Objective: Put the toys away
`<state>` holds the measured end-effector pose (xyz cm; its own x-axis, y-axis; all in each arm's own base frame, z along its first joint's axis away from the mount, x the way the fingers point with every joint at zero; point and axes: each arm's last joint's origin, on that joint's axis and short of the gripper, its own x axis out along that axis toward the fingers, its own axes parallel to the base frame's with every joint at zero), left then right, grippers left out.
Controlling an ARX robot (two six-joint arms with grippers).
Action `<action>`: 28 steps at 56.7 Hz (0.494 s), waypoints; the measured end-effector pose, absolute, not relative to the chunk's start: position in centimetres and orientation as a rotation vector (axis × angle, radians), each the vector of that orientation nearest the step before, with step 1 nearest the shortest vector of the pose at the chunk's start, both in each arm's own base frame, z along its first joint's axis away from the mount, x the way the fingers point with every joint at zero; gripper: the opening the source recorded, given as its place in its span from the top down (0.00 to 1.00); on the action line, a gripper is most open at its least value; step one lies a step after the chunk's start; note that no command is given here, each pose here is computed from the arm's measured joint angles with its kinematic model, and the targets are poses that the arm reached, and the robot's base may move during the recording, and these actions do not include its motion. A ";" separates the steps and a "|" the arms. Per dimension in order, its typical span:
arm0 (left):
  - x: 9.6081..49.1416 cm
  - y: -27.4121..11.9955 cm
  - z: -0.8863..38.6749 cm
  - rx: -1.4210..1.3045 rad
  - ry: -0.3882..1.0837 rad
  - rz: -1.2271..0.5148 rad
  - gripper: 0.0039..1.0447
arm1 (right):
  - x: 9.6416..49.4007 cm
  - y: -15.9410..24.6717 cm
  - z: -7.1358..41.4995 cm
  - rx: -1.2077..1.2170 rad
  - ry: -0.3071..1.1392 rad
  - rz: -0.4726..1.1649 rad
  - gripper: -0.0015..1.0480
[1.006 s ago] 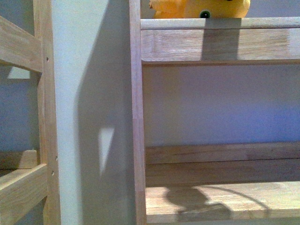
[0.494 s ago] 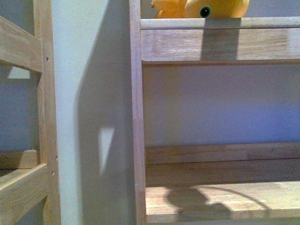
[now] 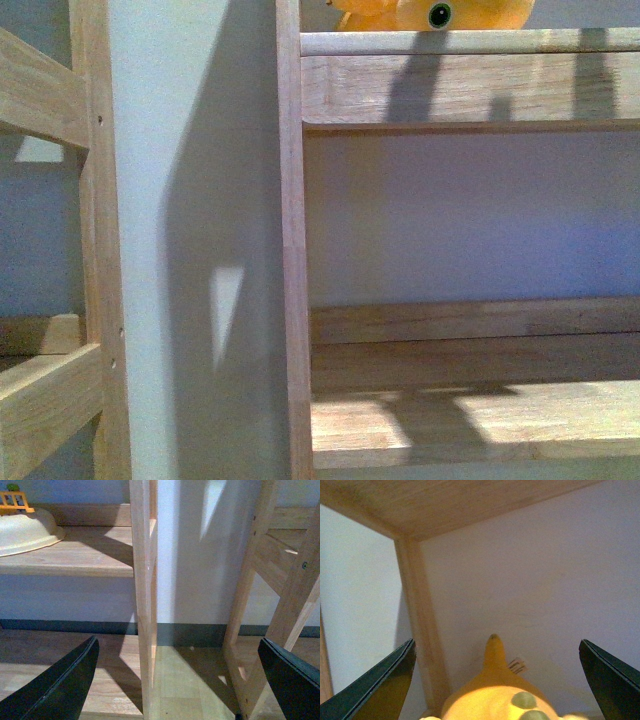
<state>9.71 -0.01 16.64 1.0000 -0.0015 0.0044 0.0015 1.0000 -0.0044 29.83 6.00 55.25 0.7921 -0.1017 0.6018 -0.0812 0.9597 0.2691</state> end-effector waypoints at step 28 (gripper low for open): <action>9.7 0.0 16.7 -0.004 -0.005 -0.002 0.06 | 15.7 -0.7 43.4 0.223 -0.508 -0.183 0.06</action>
<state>9.71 -0.01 16.65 1.0000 -0.0015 0.0048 0.0015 1.0000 -0.0044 15.68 -0.71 43.41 0.8581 -0.2283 0.4599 0.1181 0.9594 0.2560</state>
